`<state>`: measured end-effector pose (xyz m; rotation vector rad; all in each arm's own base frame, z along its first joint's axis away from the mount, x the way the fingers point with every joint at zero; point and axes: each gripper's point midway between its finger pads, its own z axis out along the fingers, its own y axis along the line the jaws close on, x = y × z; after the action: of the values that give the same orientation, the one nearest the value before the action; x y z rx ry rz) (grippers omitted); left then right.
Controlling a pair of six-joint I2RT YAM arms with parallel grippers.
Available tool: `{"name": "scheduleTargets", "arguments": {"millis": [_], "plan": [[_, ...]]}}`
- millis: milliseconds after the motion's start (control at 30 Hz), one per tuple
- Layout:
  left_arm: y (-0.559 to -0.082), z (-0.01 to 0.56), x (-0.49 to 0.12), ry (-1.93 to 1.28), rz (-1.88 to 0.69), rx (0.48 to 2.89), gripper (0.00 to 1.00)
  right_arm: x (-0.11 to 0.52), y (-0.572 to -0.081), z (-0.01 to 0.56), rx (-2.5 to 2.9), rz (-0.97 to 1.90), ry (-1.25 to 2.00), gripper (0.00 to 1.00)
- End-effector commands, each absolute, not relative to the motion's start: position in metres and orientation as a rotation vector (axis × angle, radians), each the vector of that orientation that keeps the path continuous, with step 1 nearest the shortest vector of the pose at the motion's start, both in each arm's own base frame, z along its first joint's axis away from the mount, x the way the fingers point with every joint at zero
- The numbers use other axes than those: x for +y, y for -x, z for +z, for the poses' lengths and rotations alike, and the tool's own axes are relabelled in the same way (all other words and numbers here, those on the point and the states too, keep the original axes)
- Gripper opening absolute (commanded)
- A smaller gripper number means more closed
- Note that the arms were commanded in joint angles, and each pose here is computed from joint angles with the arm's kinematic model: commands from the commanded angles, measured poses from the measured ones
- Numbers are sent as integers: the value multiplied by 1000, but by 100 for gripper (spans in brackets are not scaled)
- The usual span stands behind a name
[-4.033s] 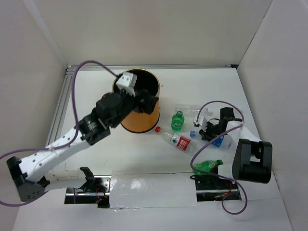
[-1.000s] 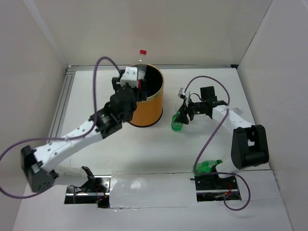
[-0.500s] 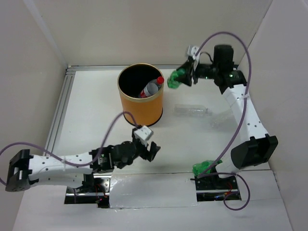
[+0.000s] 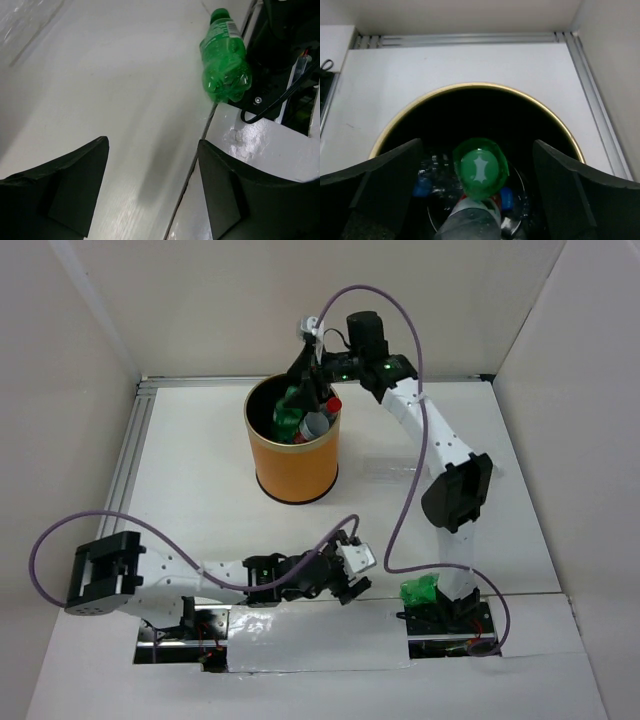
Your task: Put the plastic bottles in the bin
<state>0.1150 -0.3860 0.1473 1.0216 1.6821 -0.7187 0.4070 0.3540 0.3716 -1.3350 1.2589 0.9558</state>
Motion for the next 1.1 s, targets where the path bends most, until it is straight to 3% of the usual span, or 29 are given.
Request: {"name": "scheduleTargets", "arguments": {"millis": [0, 67, 200, 267, 333, 367, 500, 567, 800, 1033, 1067], "plan": [[-109, 195, -432, -1075, -787, 1450, 85, 344, -420, 397, 1271, 902, 1247, 100], [-105, 189, -458, -1190, -774, 1358, 85, 305, -428, 436, 1278, 838, 1136, 100], [-89, 179, -484, -1340, -815, 1228, 86, 235, -436, 440, 1396, 805, 1009, 100], [-82, 169, -498, -1413, -825, 1172, 86, 173, -444, 409, 1520, 783, 942, 100], [-69, 164, -509, -1476, -883, 1126, 86, 133, -418, 396, 1567, 781, 931, 100], [-66, 168, -517, -1482, -908, 1104, 86, 96, -416, 361, 1668, 781, 844, 100], [-58, 149, -534, -1514, -968, 1103, 87, 49, -351, 323, 1754, 719, 773, 100], [-57, 134, -544, -1539, -971, 1115, 87, 45, -326, 291, 1786, 744, 776, 100], [-76, 117, -564, -1459, -975, 1203, 87, 50, -269, 262, 1811, 786, 685, 100], [-57, 145, -550, -1536, -1015, 1145, 86, 60, -250, 251, 1807, 839, 704, 100], [-47, 169, -543, -1527, -1041, 1106, 86, 61, -251, 253, 1797, 847, 702, 100]]}}
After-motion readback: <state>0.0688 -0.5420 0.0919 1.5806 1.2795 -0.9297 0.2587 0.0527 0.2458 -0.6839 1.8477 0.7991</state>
